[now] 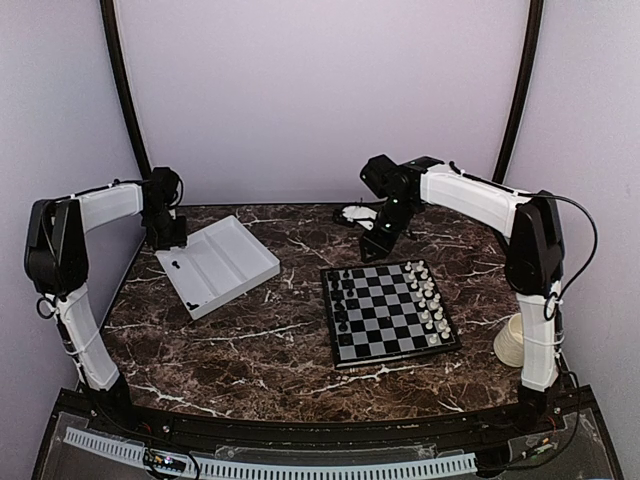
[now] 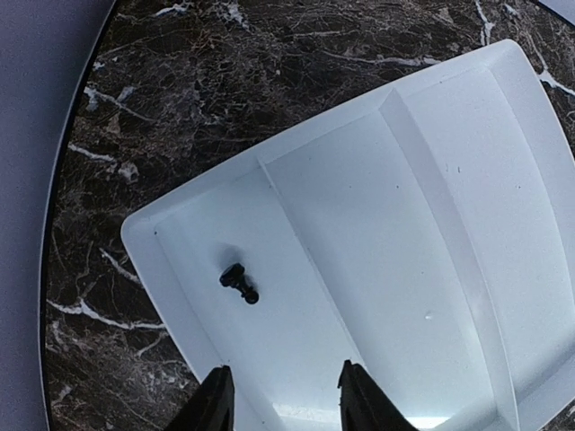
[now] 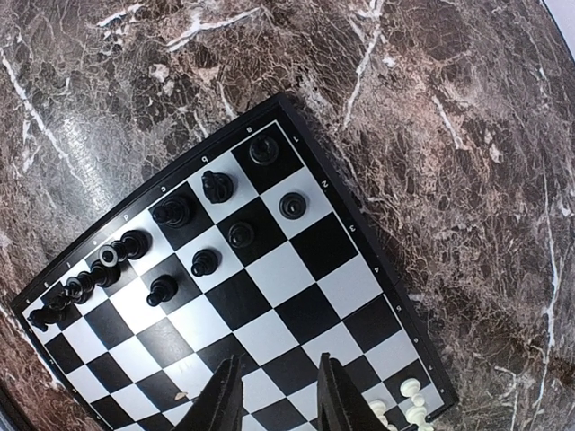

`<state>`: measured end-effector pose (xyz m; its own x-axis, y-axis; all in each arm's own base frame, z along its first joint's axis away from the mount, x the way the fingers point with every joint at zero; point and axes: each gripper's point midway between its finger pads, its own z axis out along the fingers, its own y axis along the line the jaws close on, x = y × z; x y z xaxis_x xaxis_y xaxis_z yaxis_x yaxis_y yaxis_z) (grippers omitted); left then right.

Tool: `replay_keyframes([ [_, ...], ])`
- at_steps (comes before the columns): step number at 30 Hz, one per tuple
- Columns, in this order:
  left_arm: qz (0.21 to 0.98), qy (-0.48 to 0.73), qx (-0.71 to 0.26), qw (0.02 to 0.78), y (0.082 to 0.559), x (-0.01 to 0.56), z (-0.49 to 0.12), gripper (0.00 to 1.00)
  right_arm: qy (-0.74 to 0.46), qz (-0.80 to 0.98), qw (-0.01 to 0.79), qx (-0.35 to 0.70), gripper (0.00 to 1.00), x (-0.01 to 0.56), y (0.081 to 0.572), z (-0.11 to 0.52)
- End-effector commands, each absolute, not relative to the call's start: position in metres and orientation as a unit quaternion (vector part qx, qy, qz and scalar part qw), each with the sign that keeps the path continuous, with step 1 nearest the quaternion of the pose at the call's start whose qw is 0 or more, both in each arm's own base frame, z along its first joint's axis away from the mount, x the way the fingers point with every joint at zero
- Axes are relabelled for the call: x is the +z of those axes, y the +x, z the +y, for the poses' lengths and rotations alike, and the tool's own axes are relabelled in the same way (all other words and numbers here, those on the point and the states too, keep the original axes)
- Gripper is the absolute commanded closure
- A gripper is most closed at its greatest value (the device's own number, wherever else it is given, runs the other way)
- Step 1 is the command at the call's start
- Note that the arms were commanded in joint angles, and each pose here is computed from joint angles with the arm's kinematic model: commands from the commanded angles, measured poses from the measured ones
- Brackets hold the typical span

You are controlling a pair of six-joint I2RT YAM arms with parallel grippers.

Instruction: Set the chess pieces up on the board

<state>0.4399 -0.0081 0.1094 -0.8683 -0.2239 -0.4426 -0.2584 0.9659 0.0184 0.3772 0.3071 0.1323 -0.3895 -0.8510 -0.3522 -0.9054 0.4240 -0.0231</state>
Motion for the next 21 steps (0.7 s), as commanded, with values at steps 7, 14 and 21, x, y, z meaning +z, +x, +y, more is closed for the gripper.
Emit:
replay_keyframes([
  [7,0.96,-0.171,0.032,0.217,0.476,0.084,0.004,0.63,-0.524,0.829,0.17,0.099,0.7,0.137,0.371,0.297],
  [14,0.955,-0.209,0.041,0.208,0.486,0.074,0.021,0.67,-0.522,0.83,0.169,0.099,0.7,0.137,0.368,0.294],
  [21,0.955,-0.221,0.029,0.196,0.491,0.061,0.023,0.75,-0.522,0.83,0.169,0.101,0.7,0.135,0.367,0.293],
])
